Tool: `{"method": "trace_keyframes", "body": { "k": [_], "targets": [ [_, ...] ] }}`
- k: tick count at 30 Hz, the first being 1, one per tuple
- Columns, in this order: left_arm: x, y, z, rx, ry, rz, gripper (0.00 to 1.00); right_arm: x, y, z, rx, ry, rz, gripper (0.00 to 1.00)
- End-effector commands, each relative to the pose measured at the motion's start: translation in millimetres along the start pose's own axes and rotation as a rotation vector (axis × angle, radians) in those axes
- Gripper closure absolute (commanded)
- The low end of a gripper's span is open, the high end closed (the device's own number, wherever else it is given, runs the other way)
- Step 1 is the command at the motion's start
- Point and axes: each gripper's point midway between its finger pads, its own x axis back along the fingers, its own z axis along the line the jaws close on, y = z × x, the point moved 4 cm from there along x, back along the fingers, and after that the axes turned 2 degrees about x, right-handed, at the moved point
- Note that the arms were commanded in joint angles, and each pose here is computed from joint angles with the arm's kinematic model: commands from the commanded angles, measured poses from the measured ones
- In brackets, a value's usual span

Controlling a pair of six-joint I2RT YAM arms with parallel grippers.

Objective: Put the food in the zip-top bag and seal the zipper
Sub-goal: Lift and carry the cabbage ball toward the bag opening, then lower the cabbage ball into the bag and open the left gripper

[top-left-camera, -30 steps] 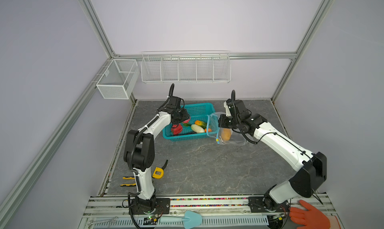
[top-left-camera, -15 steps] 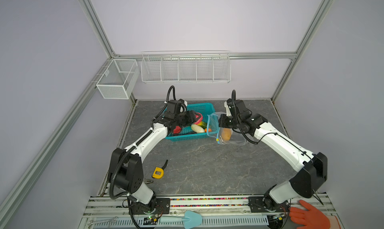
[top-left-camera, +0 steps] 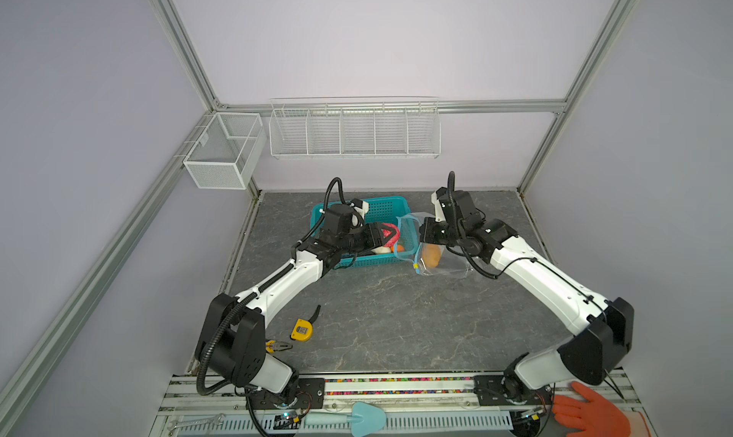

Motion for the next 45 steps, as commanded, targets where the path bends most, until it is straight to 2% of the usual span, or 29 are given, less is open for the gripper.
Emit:
{"method": "trace_keyframes", "body": {
  "k": [1,6,13,19,22,26,36,45],
  "targets": [
    [-1,1,-8,-0.012,-0.047,-0.043,0.52,-1,-3,2,-0.012,0.014,0.000,0.93],
    [-4,2,-10,-0.018,-0.060,-0.035,0.53,-3,-3,3,-0.007,0.010,0.015,0.94],
    [10,-9,-10,-0.014,-0.066,-0.039,0.53,3,1,6,-0.012,0.013,-0.010,0.93],
    [9,-5,-30,-0.012,-0.147,-0.040,0.53,2,3,10,-0.013,0.031,-0.009,0.93],
    [4,-17,-35,-0.035,-0.142,-0.022,0.54,3,5,13,-0.011,0.037,-0.020,0.93],
    [-8,-30,-19,-0.026,-0.105,-0.007,0.54,4,6,14,-0.011,0.045,-0.027,0.93],
    [-28,-28,-22,-0.029,-0.132,0.017,0.54,4,4,16,-0.013,0.055,-0.023,0.94],
    [-45,-37,-14,-0.021,-0.106,0.054,0.53,8,9,21,-0.010,0.067,-0.041,0.93]
  ]
}}
